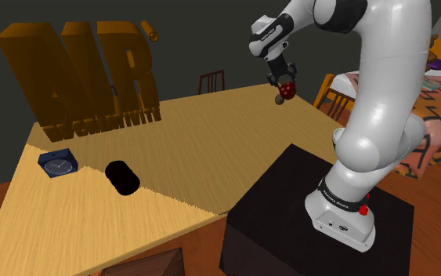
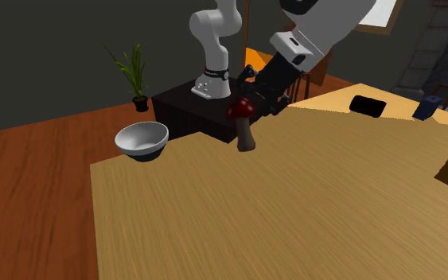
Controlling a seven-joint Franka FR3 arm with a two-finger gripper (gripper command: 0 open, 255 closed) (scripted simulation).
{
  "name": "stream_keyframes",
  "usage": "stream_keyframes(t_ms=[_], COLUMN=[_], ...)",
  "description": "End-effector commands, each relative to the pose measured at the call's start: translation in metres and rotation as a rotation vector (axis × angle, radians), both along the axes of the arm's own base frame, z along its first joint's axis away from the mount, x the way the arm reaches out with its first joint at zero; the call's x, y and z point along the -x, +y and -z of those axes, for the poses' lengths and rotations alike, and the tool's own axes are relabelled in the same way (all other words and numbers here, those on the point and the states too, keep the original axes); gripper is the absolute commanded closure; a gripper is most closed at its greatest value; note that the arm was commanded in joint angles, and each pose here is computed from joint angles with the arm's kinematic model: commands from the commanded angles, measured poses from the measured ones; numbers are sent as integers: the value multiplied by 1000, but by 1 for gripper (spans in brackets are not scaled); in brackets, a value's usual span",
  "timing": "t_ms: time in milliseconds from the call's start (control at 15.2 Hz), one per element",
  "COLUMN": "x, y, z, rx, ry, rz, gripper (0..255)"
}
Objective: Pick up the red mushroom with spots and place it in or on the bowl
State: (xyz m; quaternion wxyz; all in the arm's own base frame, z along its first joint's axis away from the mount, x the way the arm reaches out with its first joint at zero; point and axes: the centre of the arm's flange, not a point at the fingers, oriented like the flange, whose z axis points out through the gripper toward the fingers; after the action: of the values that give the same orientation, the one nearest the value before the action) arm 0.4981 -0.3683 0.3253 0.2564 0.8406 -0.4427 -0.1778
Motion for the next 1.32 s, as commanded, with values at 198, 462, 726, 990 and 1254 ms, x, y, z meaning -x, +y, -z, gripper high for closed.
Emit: stream_keyframes(t_ms=[198,462,726,990,1254], x=[60,110,161,211,262], y=[-18,-32,-47,-62,-76], z=[-5,-10,-15,-20,-25], rx=[0,0,0,0,0], ry=[0,0,0,0,0], rz=[0,0,0,0,0], gripper=[255,255,255,255,255])
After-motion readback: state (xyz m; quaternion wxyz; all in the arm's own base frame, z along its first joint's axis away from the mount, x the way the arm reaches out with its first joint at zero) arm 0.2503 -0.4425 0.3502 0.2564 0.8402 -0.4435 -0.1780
